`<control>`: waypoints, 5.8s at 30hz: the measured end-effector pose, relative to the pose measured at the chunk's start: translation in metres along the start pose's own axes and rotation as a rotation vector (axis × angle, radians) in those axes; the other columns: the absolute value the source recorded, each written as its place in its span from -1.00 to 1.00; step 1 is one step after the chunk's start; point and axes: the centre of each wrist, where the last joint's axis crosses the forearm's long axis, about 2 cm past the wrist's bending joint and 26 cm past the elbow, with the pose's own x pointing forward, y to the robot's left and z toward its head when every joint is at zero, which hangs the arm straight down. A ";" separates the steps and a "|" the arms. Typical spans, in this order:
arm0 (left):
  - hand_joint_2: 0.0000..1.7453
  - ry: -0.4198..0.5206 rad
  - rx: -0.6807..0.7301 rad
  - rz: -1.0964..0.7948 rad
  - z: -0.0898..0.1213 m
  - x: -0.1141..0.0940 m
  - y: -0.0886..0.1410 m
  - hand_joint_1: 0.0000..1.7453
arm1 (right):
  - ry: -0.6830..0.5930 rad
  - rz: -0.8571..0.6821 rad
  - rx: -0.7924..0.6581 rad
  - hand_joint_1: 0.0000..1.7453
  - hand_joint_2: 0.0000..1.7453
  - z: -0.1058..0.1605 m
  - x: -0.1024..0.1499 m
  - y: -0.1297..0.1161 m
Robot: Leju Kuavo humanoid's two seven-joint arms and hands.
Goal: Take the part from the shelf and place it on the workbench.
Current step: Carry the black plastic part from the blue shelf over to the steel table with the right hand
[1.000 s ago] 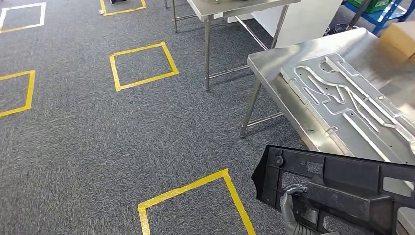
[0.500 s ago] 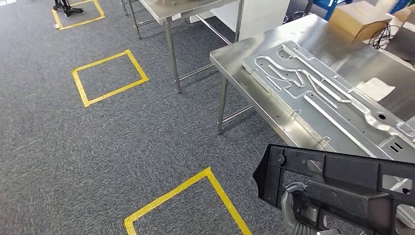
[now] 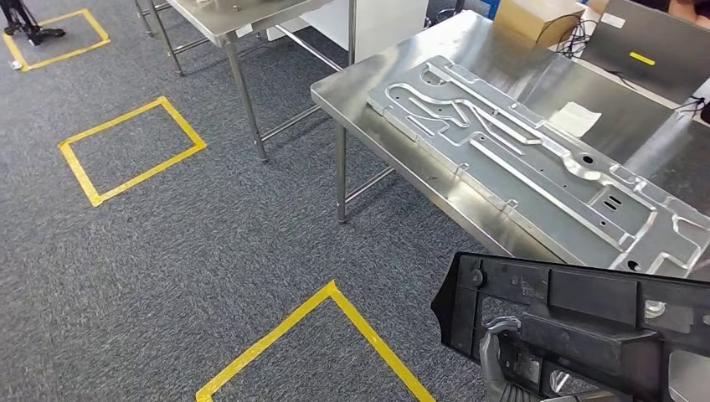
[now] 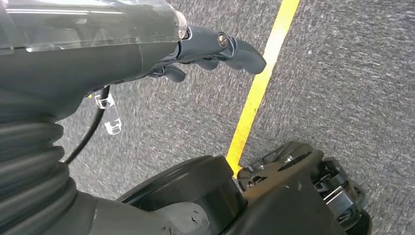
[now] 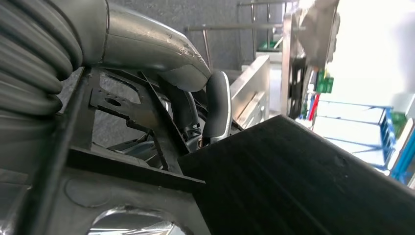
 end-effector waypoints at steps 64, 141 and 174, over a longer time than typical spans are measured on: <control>1.00 0.023 -0.026 0.034 0.000 0.001 -0.001 -1.00 | 0.089 0.148 -0.040 1.00 1.00 0.000 -0.004 -0.001; 1.00 0.204 -0.015 0.472 -0.001 -0.001 0.002 -1.00 | -0.216 1.051 -0.099 1.00 1.00 -0.103 0.027 -0.067; 1.00 0.193 -0.038 0.457 -0.002 0.003 0.002 -1.00 | 0.054 1.397 0.225 1.00 1.00 -0.108 -0.063 -0.044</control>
